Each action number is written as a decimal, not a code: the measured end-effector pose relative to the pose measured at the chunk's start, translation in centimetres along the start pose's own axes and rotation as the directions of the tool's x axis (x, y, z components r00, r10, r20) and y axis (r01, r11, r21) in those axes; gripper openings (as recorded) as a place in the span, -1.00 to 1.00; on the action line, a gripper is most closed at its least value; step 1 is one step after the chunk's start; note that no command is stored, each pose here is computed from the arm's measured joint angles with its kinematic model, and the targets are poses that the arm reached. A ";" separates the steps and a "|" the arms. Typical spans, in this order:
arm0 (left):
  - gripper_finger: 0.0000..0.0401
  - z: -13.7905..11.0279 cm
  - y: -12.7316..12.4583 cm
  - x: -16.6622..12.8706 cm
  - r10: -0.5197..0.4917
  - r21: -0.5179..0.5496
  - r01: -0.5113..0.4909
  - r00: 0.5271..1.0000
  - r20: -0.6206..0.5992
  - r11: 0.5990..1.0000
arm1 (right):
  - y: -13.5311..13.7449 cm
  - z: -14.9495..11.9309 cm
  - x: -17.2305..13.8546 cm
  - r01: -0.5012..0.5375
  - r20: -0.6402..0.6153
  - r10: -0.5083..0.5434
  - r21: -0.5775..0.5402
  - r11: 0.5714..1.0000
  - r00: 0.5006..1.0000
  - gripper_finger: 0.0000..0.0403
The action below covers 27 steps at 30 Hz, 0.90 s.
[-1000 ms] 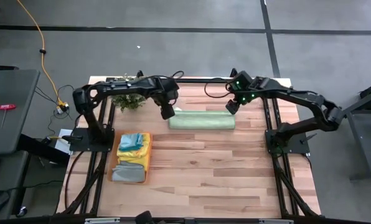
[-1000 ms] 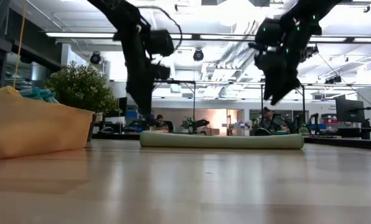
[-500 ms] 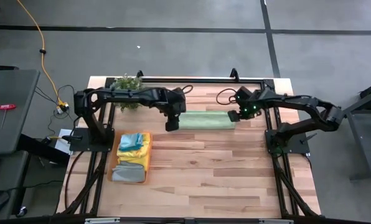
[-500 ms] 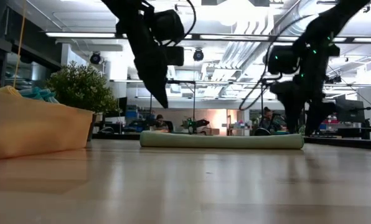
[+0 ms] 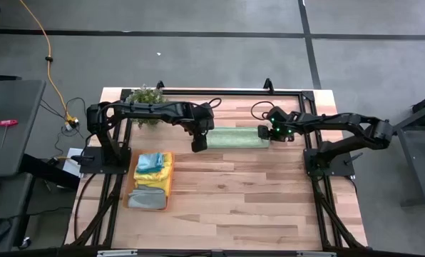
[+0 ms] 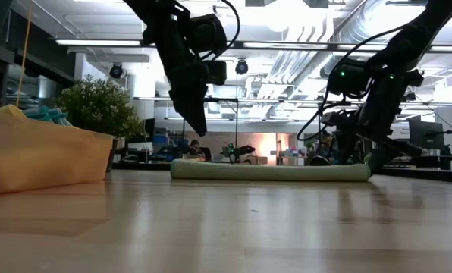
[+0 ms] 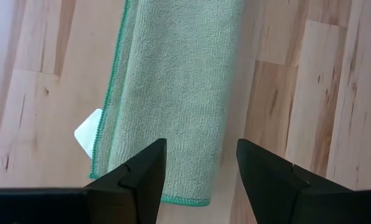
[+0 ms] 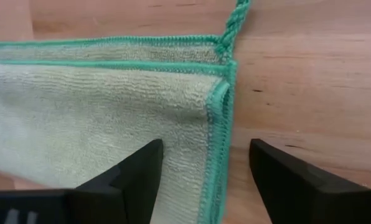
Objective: Fold microfiber towels
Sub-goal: Fold the green microfiber towel
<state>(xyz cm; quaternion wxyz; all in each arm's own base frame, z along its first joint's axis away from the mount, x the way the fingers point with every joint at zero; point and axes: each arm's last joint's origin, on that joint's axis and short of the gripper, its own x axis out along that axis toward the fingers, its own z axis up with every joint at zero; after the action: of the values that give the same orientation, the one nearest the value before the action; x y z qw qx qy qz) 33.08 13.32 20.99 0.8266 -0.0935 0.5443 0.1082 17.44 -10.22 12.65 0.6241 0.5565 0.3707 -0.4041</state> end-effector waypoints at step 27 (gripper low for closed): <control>-0.08 0.1 1.4 -4.9 0.099 -0.042 -0.094 0.986 0.135 0.995 | -2.7 -0.2 -3.6 0.183 0.092 -0.181 -0.018 0.983 0.979 -0.99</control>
<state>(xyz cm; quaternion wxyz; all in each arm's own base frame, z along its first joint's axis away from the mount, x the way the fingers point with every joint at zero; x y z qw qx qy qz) 30.89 14.30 25.46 0.8541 -0.0740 0.4880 0.1637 13.53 -9.89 14.80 0.6079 0.4933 0.3970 -0.4791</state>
